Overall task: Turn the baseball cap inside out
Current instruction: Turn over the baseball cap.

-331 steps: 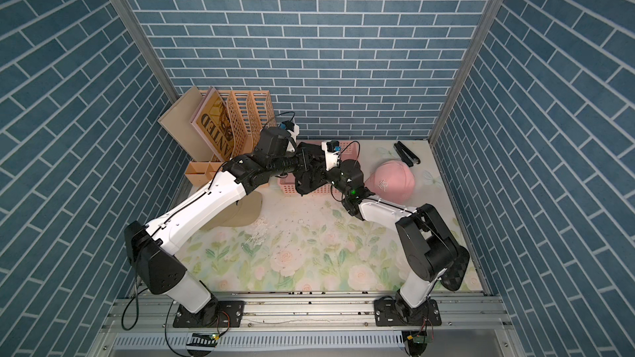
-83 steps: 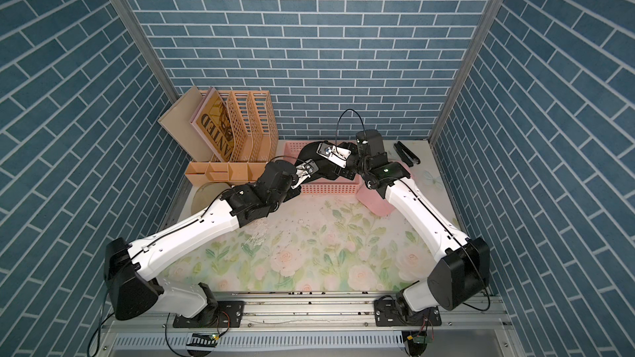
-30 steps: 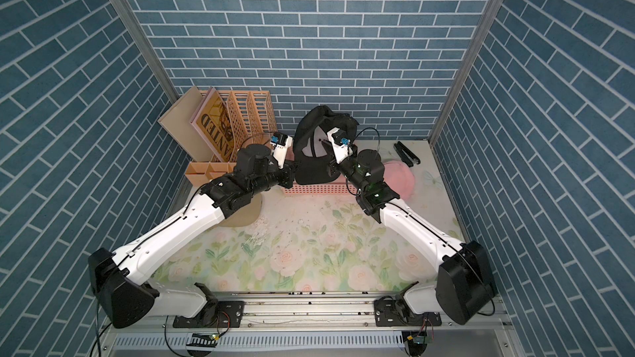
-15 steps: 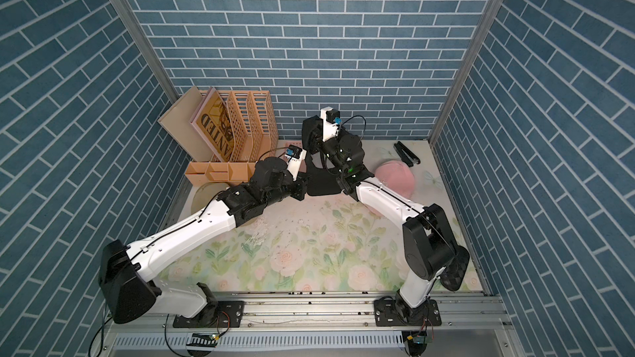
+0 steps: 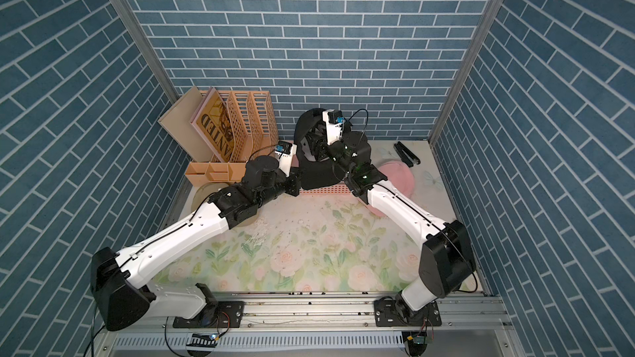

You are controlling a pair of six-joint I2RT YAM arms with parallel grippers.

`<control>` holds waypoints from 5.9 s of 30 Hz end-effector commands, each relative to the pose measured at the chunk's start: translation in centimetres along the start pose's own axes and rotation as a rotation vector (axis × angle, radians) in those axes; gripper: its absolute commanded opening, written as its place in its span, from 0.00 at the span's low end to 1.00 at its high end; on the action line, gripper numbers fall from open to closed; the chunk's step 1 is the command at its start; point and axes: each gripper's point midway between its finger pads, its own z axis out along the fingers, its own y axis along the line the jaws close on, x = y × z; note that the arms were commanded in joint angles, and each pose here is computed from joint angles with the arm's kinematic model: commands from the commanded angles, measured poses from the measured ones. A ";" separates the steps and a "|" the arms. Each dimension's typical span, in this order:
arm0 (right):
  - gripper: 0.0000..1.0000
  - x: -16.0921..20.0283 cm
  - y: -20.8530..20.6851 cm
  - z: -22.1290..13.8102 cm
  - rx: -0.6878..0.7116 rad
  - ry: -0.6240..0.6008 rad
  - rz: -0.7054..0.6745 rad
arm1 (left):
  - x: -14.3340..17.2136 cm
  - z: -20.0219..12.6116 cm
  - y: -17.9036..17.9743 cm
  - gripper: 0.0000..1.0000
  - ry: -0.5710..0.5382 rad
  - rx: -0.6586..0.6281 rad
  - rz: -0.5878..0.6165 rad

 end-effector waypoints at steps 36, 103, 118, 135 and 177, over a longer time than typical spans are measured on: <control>0.65 -4.1 -3.0 -4.2 0.071 -0.041 -0.013 | -0.6 0.7 -0.1 0.00 0.000 0.011 -0.065; 0.04 1.0 -3.4 -6.9 0.291 -0.016 0.058 | 0.0 0.6 -1.9 0.00 -0.010 0.035 -0.021; 0.07 -4.7 -11.9 -1.9 0.462 -0.167 0.023 | 1.6 -0.3 -2.0 0.00 0.020 0.052 -0.045; 0.44 -4.3 -2.5 1.9 0.058 -0.211 0.135 | 2.3 1.1 -2.0 0.00 0.031 0.044 -0.054; 0.00 -1.0 -3.7 -3.2 0.157 -0.053 0.048 | -1.3 -0.5 -0.3 0.00 -0.092 -0.020 0.017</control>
